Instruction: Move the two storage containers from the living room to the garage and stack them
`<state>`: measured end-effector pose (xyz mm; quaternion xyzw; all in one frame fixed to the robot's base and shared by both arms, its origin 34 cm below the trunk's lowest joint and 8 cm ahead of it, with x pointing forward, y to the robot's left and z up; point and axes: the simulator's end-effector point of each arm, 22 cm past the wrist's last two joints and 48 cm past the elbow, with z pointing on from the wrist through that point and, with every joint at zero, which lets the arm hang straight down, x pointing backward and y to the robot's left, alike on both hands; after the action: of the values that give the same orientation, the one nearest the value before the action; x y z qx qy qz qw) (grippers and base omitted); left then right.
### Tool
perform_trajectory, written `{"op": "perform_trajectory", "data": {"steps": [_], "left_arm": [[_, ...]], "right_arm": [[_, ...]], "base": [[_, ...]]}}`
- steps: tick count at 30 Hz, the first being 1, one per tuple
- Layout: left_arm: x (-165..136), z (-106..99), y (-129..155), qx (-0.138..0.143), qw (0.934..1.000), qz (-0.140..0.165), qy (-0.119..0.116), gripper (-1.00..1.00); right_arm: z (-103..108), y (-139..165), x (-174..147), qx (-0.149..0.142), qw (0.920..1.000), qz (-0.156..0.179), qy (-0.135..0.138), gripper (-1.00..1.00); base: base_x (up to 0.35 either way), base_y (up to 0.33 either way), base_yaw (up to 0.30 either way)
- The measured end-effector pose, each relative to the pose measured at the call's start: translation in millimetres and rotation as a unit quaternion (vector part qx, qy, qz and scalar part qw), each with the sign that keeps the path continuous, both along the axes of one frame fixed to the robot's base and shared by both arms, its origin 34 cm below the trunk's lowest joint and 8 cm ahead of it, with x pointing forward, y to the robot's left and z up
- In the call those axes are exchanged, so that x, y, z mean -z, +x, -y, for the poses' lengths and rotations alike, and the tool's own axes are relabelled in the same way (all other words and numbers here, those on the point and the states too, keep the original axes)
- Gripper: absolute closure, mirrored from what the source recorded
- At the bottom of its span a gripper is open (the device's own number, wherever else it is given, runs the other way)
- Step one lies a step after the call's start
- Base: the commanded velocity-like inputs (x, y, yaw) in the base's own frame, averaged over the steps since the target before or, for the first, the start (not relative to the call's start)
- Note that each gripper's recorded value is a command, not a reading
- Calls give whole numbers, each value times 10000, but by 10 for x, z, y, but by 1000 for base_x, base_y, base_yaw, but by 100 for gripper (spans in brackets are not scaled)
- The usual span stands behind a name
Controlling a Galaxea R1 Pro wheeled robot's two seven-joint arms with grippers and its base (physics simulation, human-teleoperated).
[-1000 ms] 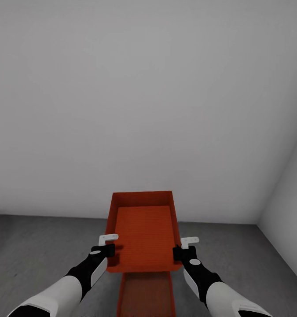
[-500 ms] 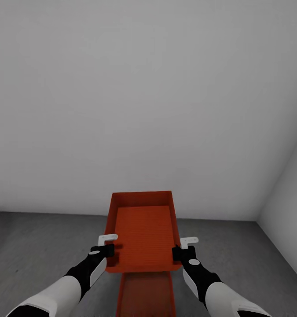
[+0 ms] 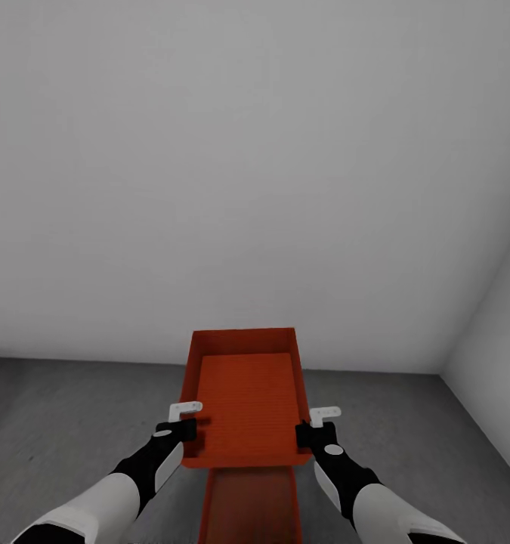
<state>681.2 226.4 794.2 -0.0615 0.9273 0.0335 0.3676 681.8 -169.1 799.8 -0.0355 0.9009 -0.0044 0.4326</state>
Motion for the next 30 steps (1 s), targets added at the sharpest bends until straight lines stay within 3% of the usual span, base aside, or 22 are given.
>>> {"op": "perform_trajectory", "data": {"steps": [17,30], "left_arm": [[153,-1,-55,-1,9999,-134,-3,100],[270,4,-101,-5,9997,-229,-8,100]], "right_arm": [[-1,-52,151,0,9999,-134,-2,100],[4,-92,264,-7,9997,-230,-8,100]], "base": [[-5,0,0],[-146,0,0]]}}
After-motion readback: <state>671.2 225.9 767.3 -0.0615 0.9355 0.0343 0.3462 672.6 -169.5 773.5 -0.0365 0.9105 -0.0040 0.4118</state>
